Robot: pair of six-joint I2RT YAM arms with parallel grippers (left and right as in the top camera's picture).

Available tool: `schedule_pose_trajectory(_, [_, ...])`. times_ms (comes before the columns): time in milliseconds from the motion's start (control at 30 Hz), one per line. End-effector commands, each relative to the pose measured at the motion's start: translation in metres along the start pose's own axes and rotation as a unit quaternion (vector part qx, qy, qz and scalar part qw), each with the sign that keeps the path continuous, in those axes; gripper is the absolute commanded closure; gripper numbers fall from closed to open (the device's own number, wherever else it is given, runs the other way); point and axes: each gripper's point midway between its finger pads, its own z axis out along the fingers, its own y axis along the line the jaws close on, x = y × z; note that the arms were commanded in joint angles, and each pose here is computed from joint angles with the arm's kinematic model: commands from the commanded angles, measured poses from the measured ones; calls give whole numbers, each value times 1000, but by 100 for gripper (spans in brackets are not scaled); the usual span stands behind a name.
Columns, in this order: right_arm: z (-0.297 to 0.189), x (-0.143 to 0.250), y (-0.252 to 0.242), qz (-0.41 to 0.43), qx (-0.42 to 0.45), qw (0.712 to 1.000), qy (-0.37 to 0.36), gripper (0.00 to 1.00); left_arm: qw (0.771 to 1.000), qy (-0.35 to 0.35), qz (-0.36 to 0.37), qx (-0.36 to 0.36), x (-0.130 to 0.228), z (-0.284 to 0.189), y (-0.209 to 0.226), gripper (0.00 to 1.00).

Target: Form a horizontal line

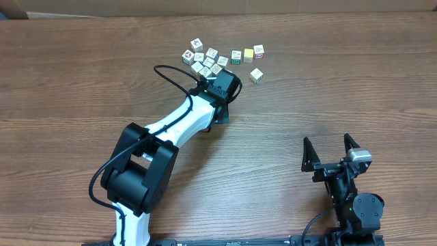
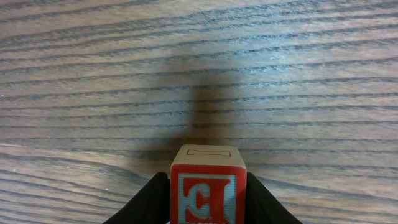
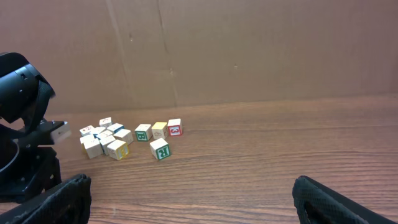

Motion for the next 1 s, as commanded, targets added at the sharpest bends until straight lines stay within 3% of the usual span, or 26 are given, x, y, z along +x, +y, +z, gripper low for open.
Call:
schedule_pose_trajectory(0, [0,2,-3,-4,7,1000,-1,0,1000,1,2,-16,5,7,3,68])
schedule_pose_trajectory(967, [0,2,-3,-4,7,1000,-1,0,1000,2,2,-15,6,7,2,64])
